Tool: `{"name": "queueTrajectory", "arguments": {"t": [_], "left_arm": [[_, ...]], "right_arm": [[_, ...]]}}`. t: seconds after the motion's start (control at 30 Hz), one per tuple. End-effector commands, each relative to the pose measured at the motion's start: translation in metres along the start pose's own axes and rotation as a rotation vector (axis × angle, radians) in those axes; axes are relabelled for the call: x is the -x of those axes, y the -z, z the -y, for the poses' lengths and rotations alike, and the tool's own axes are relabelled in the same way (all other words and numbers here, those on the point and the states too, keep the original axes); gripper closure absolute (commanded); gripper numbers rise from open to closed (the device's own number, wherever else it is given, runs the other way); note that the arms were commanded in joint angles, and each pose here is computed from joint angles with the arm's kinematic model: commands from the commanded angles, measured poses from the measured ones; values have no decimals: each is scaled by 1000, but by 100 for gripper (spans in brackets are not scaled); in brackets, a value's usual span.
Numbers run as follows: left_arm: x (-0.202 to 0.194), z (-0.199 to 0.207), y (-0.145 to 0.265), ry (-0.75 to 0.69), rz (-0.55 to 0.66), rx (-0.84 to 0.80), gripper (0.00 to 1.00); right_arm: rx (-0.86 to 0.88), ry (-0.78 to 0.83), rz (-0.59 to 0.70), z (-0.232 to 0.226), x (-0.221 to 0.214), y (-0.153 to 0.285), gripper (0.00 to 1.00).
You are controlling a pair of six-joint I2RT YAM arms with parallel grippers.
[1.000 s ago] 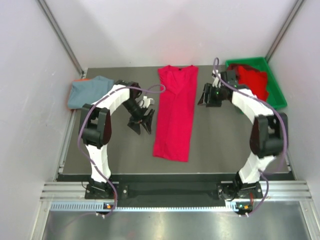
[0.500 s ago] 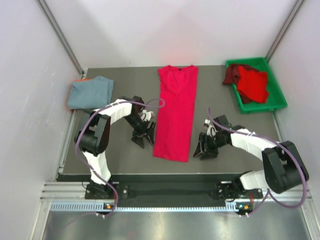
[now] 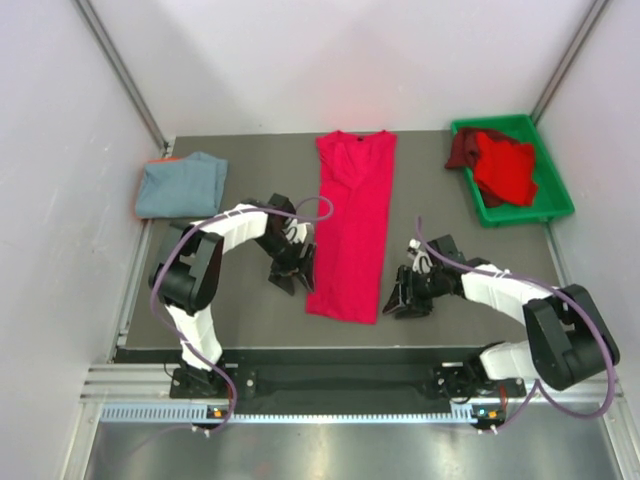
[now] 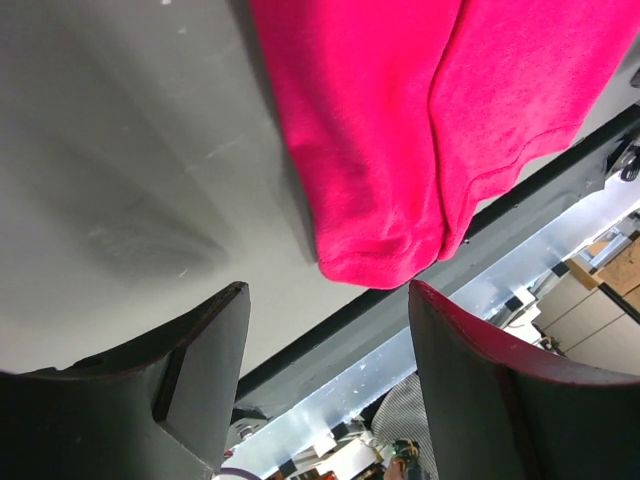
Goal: Fold and stack the t-shirts
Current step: Fold the tshirt
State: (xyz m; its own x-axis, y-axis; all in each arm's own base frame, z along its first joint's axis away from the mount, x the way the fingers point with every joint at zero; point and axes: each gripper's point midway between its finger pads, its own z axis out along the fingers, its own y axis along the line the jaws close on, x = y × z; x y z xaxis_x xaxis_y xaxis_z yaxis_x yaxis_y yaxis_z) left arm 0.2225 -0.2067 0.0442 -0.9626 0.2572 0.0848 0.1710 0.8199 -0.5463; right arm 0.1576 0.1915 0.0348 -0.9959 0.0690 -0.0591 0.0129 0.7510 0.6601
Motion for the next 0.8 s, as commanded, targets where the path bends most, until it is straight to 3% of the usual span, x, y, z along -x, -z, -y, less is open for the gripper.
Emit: {"name": "queueTrajectory", "arguments": {"t": [0.0,0.77], "left_arm": [[4,2,-6,-8,7,0,31],[-12,18,-27,-46,-43,18,37]], "right_arm": [[61,46,16,-20,11,-7,52],[74,118,-54,-52,10,-38,62]]}}
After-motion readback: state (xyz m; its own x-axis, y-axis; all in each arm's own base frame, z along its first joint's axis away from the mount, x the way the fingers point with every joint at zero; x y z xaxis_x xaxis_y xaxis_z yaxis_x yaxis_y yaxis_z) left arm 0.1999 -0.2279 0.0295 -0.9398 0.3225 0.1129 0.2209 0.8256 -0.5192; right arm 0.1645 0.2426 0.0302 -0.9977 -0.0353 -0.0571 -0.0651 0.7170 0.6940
